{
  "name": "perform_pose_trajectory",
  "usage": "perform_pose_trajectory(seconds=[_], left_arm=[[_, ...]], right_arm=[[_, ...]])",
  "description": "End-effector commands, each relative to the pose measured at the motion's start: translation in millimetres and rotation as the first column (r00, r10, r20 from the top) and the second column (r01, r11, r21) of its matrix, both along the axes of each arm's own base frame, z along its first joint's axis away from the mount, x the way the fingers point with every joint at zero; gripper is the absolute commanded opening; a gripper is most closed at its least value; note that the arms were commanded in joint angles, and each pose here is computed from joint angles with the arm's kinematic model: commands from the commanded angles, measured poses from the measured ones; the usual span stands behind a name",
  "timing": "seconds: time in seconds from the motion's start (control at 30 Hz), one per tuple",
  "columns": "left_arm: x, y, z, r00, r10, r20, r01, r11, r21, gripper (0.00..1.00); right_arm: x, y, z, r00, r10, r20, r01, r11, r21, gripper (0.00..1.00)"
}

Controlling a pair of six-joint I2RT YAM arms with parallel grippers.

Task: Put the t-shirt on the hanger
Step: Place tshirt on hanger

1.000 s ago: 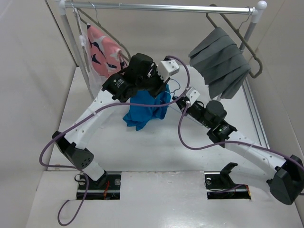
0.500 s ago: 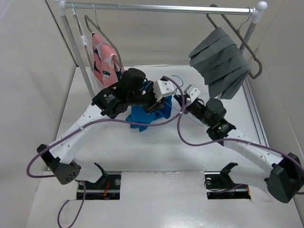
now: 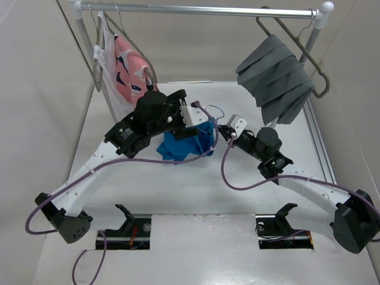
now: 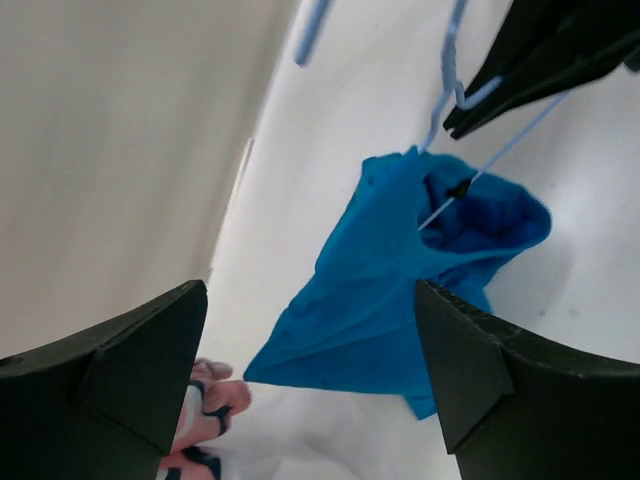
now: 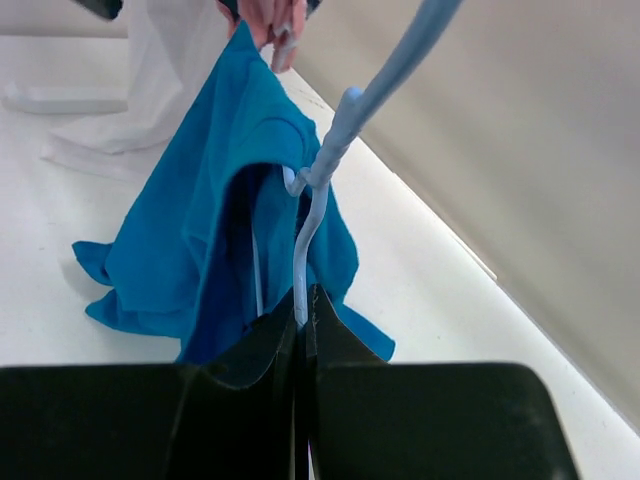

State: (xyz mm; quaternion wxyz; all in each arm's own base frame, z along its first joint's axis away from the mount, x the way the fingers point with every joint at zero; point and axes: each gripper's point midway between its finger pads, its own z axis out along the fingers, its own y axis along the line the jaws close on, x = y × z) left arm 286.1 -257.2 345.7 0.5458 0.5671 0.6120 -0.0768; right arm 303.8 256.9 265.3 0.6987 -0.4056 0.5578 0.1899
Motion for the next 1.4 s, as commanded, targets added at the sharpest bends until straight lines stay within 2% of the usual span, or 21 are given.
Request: perform_pose_trajectory(seconds=[0.0, 0.03, 0.07, 0.17, 0.33, 0.4, 0.53, 0.6, 0.63, 0.67, 0.73, 0.87, 0.93, 0.97, 1.0, 1.03, 1.07, 1.17, 1.27, 1.3, 1.37], left_arm=[[10.1, 6.6, 16.5, 0.965, -0.057, 0.256, 0.039, 0.996, 0.075, 0.82], [9.4, 7.7, 12.9, 0.962, -0.087, 0.258, 0.062, 0.993, 0.102, 0.82], [8.8, 5.3, -15.8, 0.974, -0.134, 0.181, 0.103, 0.98, 0.17, 0.84], [4.7, -10.6, -25.7, 0.964, -0.246, 0.099, 0.225, 0.957, 0.185, 0.85], [27.8, -37.5, -42.9, 0.964, -0.264, 0.028, 0.256, 0.953, 0.161, 0.87], [31.6, -42.4, -42.4, 0.96, -0.277, 0.032, 0.269, 0.949, 0.164, 0.85], [34.4, -33.4, -86.4, 0.946, -0.315, -0.075, 0.323, 0.906, 0.275, 0.74], [30.8, -30.1, -96.6, 0.932, -0.342, -0.123, 0.363, 0.884, 0.295, 0.61], [30.4, -27.0, -100.8, 0.927, -0.345, -0.148, 0.375, 0.876, 0.302, 0.38], [22.8, -24.3, -113.3, 0.91, -0.355, -0.215, 0.409, 0.857, 0.313, 0.24], [22.4, -29.0, -102.2, 0.901, -0.366, -0.232, 0.422, 0.865, 0.272, 0.0], [26.0, -31.2, -93.9, 0.91, -0.311, -0.275, 0.368, 0.911, 0.188, 0.0], [36.4, -31.8, -83.2, 0.936, -0.248, -0.251, 0.287, 0.949, 0.133, 0.0], [38.1, -32.8, -84.6, 0.937, -0.187, -0.295, 0.222, 0.971, 0.09, 0.0], [48.3, -29.1, -81.8, 0.951, -0.134, -0.279, 0.16, 0.985, 0.072, 0.0], [49.3, -28.4, -79.1, 0.952, -0.105, -0.286, 0.124, 0.991, 0.05, 0.0], [54.0, -25.0, -82.3, 0.951, -0.066, -0.302, 0.082, 0.996, 0.039, 0.0], [53.3, -22.0, -78.7, 0.945, 0.009, -0.328, -0.022, 0.999, -0.034, 0.0], [55.0, -18.0, -80.5, 0.927, 0.089, -0.364, -0.131, 0.987, -0.092, 0.0], [53.5, -15.8, -74.7, 0.923, 0.106, -0.37, -0.157, 0.982, -0.109, 0.0], [52.0, -15.2, -73.8, 0.91, 0.126, -0.395, -0.192, 0.973, -0.132, 0.0]], right_arm=[[-4.1, 6.2, 32.6, 0.99, 0.047, 0.133, -0.055, 0.997, 0.053, 0.0], [-3.8, 5.2, 32.5, 0.989, 0.053, 0.135, -0.061, 0.997, 0.051, 0.0], [-3.8, 5.2, 32.5, 0.989, 0.053, 0.135, -0.061, 0.997, 0.051, 0.0], [-9.1, 9.6, 32.3, 0.985, 0.093, 0.147, -0.1, 0.994, 0.037, 0.0], [-18.5, 11.5, 29.7, 0.979, 0.134, 0.15, -0.14, 0.99, 0.031, 0.0], [-19.9, 10.6, 33.0, 0.978, 0.134, 0.158, -0.141, 0.989, 0.035, 0.0], [-26.0, 7.8, 39.7, 0.973, 0.14, 0.185, -0.149, 0.988, 0.037, 0.0], [-26.0, 7.8, 39.7, 0.973, 0.14, 0.185, -0.149, 0.988, 0.037, 0.0], [-27.4, 6.8, 43.0, 0.971, 0.139, 0.193, -0.149, 0.988, 0.041, 0.0], [-26.2, 5.9, 43.1, 0.973, 0.13, 0.193, -0.14, 0.989, 0.043, 0.0], [-24.6, 5.1, 48.5, 0.972, 0.119, 0.201, -0.132, 0.99, 0.049, 0.0], [-5.2, 1.3, 43.7, 0.988, 0.067, 0.143, -0.071, 0.997, 0.027, 0.0], [10.1, -6.4, 57.9, 0.993, -0.007, 0.12, 0.003, 1.0, 0.026, 0.26], [16.2, -13.4, 48.7, 0.997, -0.04, 0.063, 0.041, 0.999, -0.009, 0.62], [24.4, -27.2, 55.7, 0.993, -0.118, 0.025, 0.118, 0.993, -0.017, 0.82], [22.0, -28.9, 72.2, 0.991, -0.119, 0.053, 0.119, 0.993, 0.006, 0.82], [25.7, -43.9, 67.5, 0.979, -0.203, 0.007, 0.204, 0.979, -0.011, 0.98], [14.9, -77.7, 86.8, 0.942, -0.335, -0.005, 0.335, 0.942, 0.03, 1.0], [-2.9, -99.8, 91.0, 0.921, -0.388, -0.04, 0.389, 0.921, 0.019, 1.0], [-6.9, -108.2, 74.3, 0.905, -0.417, -0.081, 0.415, 0.909, -0.039, 1.0], [-22.6, -107.0, 64.6, 0.9, -0.411, -0.142, 0.409, 0.911, -0.048, 1.0]])
